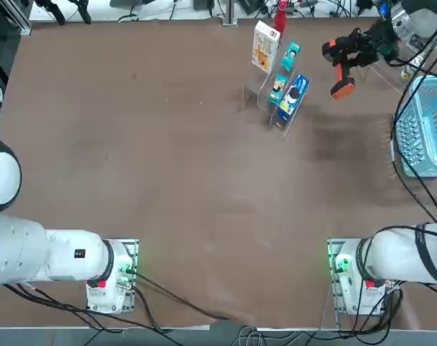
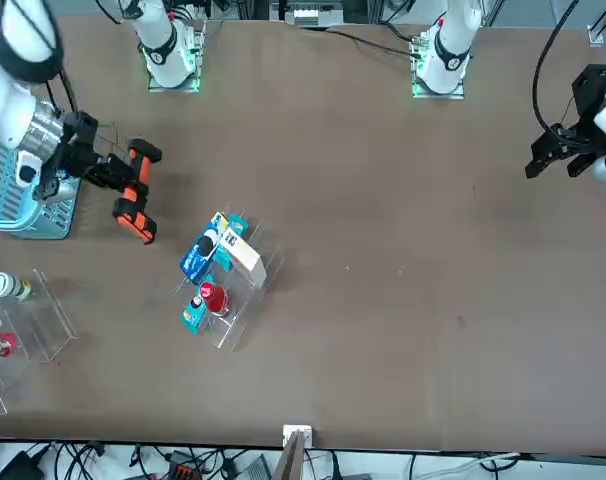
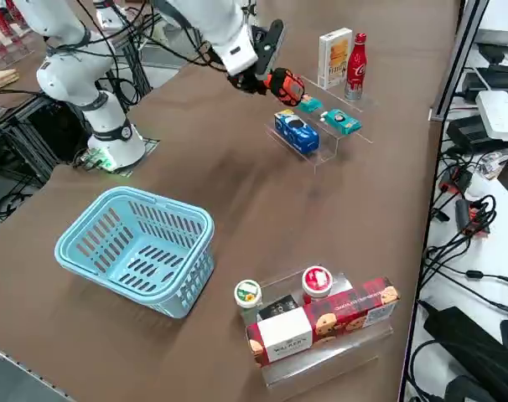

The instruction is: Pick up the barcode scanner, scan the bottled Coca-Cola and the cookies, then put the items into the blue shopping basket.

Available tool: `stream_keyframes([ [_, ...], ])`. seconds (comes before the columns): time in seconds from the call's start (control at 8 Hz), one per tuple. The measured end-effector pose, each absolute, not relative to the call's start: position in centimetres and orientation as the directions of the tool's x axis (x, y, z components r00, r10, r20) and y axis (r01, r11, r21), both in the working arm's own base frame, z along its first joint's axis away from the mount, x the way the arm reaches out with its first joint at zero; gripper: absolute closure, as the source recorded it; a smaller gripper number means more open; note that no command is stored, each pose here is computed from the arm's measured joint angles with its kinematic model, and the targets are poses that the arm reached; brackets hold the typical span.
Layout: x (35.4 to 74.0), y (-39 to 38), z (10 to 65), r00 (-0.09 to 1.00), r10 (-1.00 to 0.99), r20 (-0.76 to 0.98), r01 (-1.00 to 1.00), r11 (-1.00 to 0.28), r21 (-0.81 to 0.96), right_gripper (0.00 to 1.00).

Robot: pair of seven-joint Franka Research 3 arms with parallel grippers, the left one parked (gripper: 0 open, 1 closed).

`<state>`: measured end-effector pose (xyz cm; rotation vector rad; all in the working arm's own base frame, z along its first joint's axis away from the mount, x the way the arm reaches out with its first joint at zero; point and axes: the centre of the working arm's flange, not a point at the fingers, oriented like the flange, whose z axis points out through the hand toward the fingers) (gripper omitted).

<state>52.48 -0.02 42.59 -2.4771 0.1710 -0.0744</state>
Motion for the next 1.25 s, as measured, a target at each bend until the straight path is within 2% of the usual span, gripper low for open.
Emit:
stream_keyframes([
  [0.5,52.6,0.6,36.9,0.992,-0.097,0.084,0.013,-0.571,-0.821,0.56],
  [0.75,52.8,1.1,34.0,0.988,-0.137,0.075,-0.002,-0.489,-0.872,0.56],
  [1.12,53.4,2.6,28.6,0.972,-0.234,0.016,-0.053,-0.285,-0.957,0.56],
  [1.25,53.4,2.8,26.5,0.970,-0.245,0.004,-0.064,-0.268,-0.961,0.56],
])
